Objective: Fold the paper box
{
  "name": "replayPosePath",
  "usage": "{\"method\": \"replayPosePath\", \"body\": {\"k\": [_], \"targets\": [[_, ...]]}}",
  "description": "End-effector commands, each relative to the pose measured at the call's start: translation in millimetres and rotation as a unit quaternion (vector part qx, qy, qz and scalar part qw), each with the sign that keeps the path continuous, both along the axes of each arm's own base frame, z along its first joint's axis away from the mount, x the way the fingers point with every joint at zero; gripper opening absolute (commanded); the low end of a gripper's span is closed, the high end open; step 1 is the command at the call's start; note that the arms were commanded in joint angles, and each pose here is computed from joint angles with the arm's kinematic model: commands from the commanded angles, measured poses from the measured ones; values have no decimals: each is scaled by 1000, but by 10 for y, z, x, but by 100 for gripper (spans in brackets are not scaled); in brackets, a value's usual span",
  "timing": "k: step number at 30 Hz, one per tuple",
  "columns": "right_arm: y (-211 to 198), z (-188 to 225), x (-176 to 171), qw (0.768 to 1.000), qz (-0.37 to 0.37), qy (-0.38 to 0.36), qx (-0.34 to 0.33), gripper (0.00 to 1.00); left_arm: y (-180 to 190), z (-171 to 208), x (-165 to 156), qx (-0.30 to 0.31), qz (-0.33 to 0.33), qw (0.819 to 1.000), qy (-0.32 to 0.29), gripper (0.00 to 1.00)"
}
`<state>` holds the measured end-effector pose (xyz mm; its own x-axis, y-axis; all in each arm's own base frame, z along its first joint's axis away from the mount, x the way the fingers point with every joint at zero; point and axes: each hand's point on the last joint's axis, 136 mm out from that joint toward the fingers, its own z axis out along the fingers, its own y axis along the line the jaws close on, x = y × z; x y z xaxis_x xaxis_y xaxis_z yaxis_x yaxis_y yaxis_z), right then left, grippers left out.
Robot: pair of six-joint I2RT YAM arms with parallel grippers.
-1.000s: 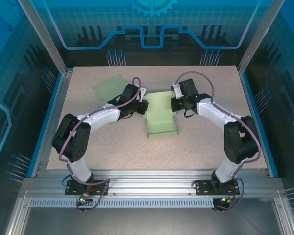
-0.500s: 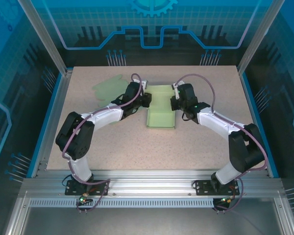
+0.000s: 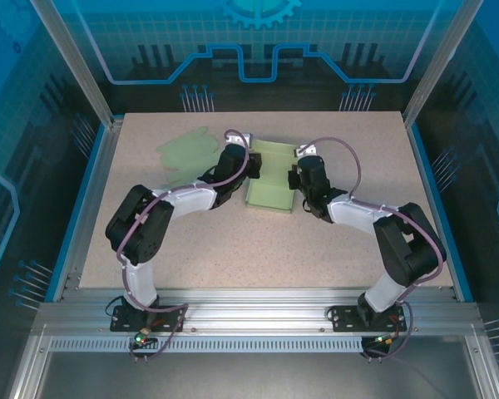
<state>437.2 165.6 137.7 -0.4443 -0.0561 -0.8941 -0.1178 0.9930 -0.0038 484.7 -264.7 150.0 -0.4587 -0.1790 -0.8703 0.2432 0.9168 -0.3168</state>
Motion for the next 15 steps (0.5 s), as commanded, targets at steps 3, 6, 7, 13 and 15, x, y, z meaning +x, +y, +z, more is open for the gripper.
{"method": "replayPosePath", "body": {"k": [3,6,7,13,15], "targets": [[345,10,-107,997,48,-12,62,13,-314,194,-187,-36,-51,997,-50,19],[375,-23,-152,996,50,-5,79,17,-267,131,-241,-37,-46,997,-49,19],[382,-27,-156,995,50,-3,83,18,-256,111,-256,-36,-46,997,-48,18],[428,-68,-192,994,54,5,91,15,-186,43,-337,-36,-43,997,-53,14],[436,-79,-193,994,56,7,90,14,-184,50,-357,-37,-45,997,-56,14]]}}
